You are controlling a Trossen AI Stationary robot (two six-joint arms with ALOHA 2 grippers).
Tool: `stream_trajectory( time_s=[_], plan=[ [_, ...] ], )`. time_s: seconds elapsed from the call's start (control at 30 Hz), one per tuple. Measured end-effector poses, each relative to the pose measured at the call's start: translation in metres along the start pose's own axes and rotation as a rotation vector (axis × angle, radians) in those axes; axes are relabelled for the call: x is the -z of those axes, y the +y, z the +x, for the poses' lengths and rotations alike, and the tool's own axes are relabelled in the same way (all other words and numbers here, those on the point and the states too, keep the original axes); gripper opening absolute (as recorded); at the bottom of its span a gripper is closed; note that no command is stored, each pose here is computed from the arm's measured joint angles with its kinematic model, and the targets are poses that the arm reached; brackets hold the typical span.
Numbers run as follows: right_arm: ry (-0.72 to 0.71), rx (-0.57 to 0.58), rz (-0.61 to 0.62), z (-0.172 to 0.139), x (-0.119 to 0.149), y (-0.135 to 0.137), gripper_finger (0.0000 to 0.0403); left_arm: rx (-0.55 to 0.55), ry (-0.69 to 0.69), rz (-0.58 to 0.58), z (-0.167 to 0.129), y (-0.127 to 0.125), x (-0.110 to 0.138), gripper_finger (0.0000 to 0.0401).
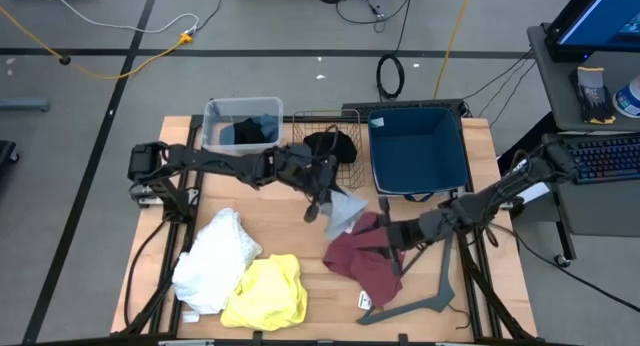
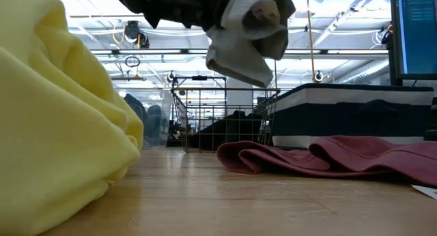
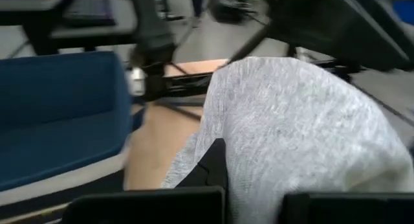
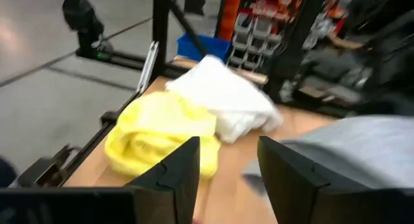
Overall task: Pick & Place Cloths
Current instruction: Put the grey short into the gold wire basket
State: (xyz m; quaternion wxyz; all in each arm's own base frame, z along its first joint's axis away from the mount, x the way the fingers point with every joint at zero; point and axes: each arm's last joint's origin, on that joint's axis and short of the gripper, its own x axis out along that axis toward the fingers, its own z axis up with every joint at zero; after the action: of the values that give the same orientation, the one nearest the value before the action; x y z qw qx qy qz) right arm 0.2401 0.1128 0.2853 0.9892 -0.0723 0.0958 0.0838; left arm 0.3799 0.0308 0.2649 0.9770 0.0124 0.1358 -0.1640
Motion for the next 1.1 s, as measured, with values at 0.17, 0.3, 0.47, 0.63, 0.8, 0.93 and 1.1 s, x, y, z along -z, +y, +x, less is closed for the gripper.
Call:
stream_trajectory(
  time_s=[0.17,0.3,0.47,0.63,0.8,0.93,1.1],
  plan=[
    [0.094,-0.045,0.024,-0.004,0.009,0.011,0.0150,-0.102,-0.026,-0.008,-0.008,0.009,-0.006,0.0003],
    [0.170,-0.072,0.048,-0.008,0.016,0.019,0.0140,-0.180,-0.069,0.006,-0.016,0.015,-0.015,0.0003],
    [0.264,-0.091,0.071,-0.013,0.025,0.026,0.0121,-0.249,-0.145,0.024,-0.031,0.024,-0.028,0.0003],
    [0.352,-0.098,0.090,-0.017,0.034,0.031,0.0087,-0.352,-0.174,0.005,-0.044,0.035,-0.034,0.0003],
    [0.406,-0.101,0.092,-0.021,0.039,0.034,0.0042,-0.498,-0.187,-0.043,-0.058,0.051,-0.035,0.0003],
    [0.421,-0.111,0.080,-0.023,0.040,0.036,0.0006,-0.609,-0.186,-0.108,-0.067,0.066,-0.031,0.0002],
    [0.462,-0.114,0.060,-0.025,0.044,0.037,0.0006,-0.748,-0.132,-0.223,-0.079,0.082,-0.020,0.0002]
  ],
)
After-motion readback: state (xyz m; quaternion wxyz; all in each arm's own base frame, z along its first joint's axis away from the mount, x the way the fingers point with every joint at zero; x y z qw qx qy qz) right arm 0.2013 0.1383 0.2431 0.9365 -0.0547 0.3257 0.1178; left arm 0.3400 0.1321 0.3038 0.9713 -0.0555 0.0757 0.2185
